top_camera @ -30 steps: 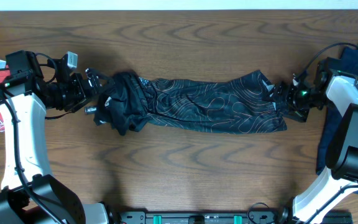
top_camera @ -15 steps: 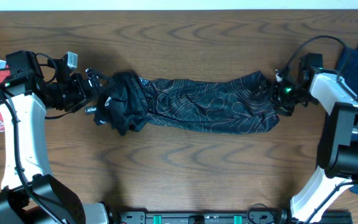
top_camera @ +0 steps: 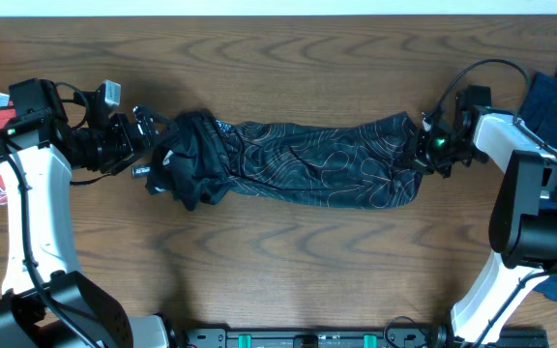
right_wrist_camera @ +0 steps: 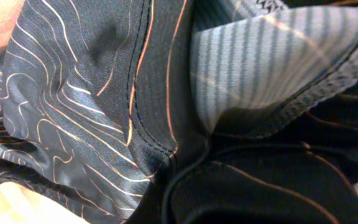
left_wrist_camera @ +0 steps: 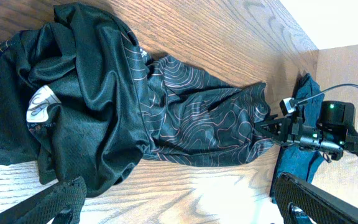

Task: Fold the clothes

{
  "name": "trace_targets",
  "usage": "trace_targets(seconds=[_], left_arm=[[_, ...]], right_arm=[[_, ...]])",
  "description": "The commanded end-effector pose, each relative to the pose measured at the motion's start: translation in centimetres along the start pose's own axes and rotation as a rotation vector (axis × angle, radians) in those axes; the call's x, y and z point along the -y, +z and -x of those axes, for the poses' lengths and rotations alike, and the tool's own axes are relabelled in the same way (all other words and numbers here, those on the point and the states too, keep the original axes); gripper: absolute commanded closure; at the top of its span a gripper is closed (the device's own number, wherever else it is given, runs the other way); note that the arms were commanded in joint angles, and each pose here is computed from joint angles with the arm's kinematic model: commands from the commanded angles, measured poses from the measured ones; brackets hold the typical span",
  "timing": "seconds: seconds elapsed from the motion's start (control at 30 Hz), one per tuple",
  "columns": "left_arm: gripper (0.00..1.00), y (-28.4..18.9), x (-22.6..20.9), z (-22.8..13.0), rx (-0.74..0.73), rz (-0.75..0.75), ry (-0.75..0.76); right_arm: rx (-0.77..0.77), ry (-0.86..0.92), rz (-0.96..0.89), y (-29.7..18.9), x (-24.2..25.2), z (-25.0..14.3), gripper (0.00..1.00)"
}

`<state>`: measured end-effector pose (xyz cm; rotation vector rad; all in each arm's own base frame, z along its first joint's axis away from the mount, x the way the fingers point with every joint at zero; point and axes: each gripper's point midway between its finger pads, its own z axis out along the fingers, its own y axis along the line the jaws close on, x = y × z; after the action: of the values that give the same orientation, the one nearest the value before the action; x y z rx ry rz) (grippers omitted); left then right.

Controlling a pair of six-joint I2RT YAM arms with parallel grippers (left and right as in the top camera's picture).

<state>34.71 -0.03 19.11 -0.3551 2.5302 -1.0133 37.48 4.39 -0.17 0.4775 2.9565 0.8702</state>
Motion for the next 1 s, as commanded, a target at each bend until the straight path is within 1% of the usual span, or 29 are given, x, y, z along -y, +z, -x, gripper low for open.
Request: trace_targets(seconds=[0.0, 0.17, 0.4, 0.53, 0.67, 0.8, 0.97], left_arm=[[0.02, -0.2, 0.3, 0.0, 0.001, -0.012, 0.012], [0.02, -0.2, 0.3, 0.0, 0.001, -0.012, 0.012], [0.02, -0.2, 0.3, 0.0, 0.001, -0.013, 0.012], [0.02, -0.2, 0.3, 0.0, 0.001, -0.013, 0.012], [0.02, -0.2, 0.3, 0.0, 0.001, -0.013, 0.011], [0.02, -0.2, 0.3, -0.1, -0.001, -0.013, 0.009], [0.02, -0.2, 0.3, -0.1, -0.001, -0.013, 0.010]], right_arm=[[-0.001, 0.014, -0.070, 0.6, 1.7, -0.1, 0.99], [0.031, 0.073, -0.066, -0.9, 3.5, 0.8, 0.99], [0.091, 0.175, -0.048, -4.6, 7.0, 2.5, 0.99], [0.128, 0.176, -0.048, -6.6, 7.7, 3.7, 0.99], [0.175, 0.185, -0.096, -8.8, 8.5, 5.2, 0.99], [0.193, 0.162, -0.102, -10.7, 8.0, 6.2, 0.99], [0.147, 0.079, -0.115, -11.8, 5.7, 5.9, 0.99]])
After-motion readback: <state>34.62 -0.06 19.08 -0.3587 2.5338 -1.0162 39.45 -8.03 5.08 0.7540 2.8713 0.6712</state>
